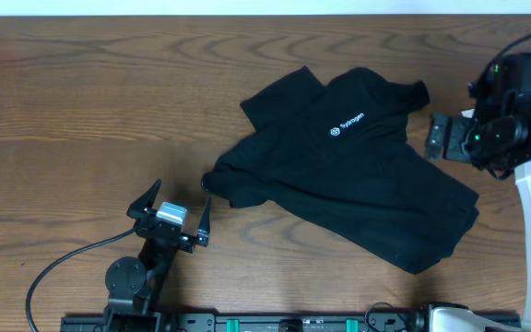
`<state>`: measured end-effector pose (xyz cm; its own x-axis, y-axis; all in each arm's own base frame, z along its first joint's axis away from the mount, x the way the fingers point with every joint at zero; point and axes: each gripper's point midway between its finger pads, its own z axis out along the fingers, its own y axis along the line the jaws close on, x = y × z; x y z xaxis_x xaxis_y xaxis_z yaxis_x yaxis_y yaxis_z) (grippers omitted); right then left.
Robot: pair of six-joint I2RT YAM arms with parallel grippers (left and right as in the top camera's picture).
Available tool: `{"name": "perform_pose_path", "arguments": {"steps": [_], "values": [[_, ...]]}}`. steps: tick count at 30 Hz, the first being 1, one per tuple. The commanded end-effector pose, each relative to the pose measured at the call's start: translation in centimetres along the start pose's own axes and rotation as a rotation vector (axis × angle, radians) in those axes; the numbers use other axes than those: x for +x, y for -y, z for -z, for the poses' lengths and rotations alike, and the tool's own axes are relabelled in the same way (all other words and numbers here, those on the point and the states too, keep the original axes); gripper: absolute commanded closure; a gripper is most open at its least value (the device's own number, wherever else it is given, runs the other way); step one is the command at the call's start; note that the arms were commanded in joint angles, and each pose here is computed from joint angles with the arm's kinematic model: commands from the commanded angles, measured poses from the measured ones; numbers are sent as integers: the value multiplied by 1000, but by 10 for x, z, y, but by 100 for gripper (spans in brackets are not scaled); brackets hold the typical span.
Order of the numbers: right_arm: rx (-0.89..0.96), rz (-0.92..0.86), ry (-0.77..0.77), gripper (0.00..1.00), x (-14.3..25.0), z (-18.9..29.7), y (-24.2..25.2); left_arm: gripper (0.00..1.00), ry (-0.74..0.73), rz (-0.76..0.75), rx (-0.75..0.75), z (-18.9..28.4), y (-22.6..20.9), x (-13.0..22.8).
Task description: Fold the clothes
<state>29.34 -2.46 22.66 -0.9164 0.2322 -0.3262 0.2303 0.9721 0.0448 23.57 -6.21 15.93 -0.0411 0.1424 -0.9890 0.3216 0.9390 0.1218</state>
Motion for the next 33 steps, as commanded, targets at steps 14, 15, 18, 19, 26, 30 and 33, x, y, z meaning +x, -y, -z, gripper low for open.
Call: {"name": "perform_pose_path", "arguments": {"steps": [14, 15, 18, 19, 26, 30, 33], "values": [[7, -82, -130, 1, 57, -110, 15, 2, -43, 3, 3, -1, 1, 16], [6, -85, -123, 1, 57, -114, 15, 2, -43, 3, 3, -1, 1, 16], [12, -88, -109, 1, 57, -122, 18, 2, -43, 3, 3, -1, 1, 16], [20, -92, -105, 1, 57, -124, 20, 2, -43, 3, 3, -1, 1, 16], [3, -181, -55, 1, 44, -125, 36, 2, -43, 3, 3, -1, 1, 16], [-7, -225, -22, 1, 35, -124, 46, 2, -43, 3, 3, -1, 1, 16], [3, -248, -16, 1, 34, -124, 54, 2, -42, 3, 3, -1, 1, 16]]}}
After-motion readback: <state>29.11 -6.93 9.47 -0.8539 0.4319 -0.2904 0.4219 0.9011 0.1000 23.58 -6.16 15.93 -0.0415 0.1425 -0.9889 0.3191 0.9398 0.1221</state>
